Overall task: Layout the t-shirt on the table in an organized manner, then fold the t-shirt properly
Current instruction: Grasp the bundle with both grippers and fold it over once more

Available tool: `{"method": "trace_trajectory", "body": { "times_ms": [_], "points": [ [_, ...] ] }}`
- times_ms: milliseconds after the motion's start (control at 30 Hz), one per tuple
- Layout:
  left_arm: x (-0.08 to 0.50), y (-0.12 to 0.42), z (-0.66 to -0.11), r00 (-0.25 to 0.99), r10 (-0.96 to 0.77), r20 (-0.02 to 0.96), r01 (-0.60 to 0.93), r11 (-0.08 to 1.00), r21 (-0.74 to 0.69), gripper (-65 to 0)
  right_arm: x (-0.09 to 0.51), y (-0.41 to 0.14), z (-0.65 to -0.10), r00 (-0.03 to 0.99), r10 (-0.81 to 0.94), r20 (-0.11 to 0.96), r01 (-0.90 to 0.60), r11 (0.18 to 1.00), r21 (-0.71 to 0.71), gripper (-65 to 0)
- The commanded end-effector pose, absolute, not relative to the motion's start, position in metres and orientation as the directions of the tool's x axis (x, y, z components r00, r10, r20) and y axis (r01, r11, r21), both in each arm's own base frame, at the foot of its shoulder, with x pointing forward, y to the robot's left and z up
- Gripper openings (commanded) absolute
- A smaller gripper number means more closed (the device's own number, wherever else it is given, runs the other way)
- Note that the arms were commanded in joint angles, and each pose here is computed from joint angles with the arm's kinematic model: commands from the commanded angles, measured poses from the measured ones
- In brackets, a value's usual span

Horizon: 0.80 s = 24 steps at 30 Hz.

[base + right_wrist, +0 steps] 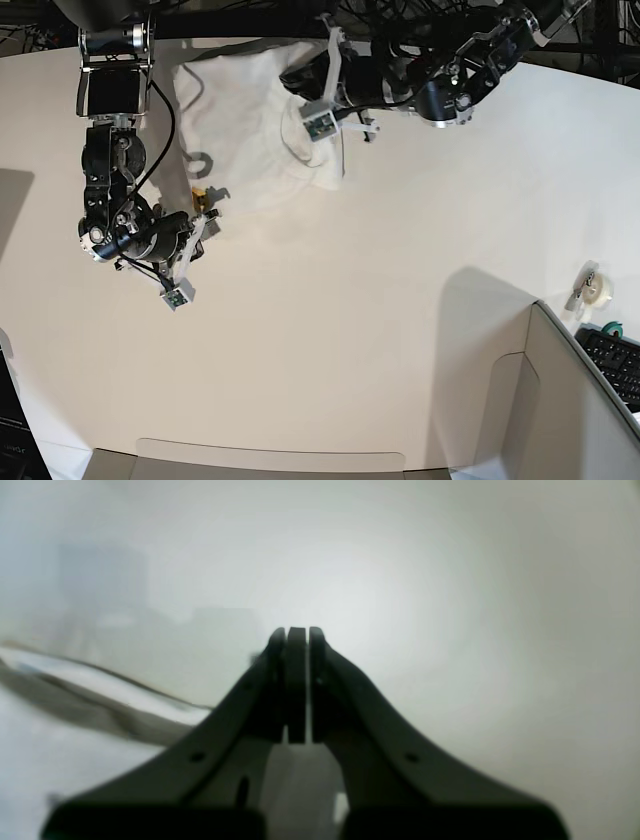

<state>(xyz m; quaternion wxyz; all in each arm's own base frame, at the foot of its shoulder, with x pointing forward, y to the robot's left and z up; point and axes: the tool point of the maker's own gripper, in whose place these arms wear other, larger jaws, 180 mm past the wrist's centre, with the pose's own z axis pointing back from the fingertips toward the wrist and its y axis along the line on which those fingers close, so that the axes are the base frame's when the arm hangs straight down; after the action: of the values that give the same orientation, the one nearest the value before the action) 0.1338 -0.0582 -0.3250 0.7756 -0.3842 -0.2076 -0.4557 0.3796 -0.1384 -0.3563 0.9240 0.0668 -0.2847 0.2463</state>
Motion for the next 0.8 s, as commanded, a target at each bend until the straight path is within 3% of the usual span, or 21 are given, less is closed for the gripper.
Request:
{"method": "trace_trajectory", "body": {
  "times_ms": [0,133,233,500,633,767],
  "points": [
    [0.129,-0.067,-0.315,0.461,-0.545,0.700,0.886,0.237,-0.399,-61.0,0.396,-0.130,-0.338,0.670,0.422,0.611,-0.513,0.858,-0.032,-65.0],
    [0.106,-0.077,-0.319,0.409,-0.598,0.689,0.901,0.149,-0.406,-61.0,0.396,-0.105,-0.346,0.640,0.457,0.617,-0.568,0.823,-0.021,-65.0],
    [0.106,-0.076,-0.325,0.416,-0.609,0.675,0.898,0.156,-0.412,-61.0,0.394,-0.103,-0.350,0.642,0.461,0.612,-0.573,0.819,-0.016,-65.0],
    [0.135,-0.049,-0.354,0.497,-0.624,0.603,0.864,0.289,-0.413,-61.0,0.386,-0.101,-0.354,0.646,0.465,0.606,-0.578,0.816,-0.010,-65.0],
    [0.139,-0.040,-0.358,0.500,-0.634,0.590,0.863,0.307,-0.401,-60.9,0.380,-0.100,-0.352,0.634,0.472,0.612,-0.584,0.811,-0.021,-65.0],
    [0.154,-0.020,-0.375,0.493,-0.684,0.537,0.869,0.370,-0.327,-60.8,0.368,-0.098,-0.351,0.620,0.482,0.618,-0.594,0.804,-0.030,-65.0]
  ]
}}
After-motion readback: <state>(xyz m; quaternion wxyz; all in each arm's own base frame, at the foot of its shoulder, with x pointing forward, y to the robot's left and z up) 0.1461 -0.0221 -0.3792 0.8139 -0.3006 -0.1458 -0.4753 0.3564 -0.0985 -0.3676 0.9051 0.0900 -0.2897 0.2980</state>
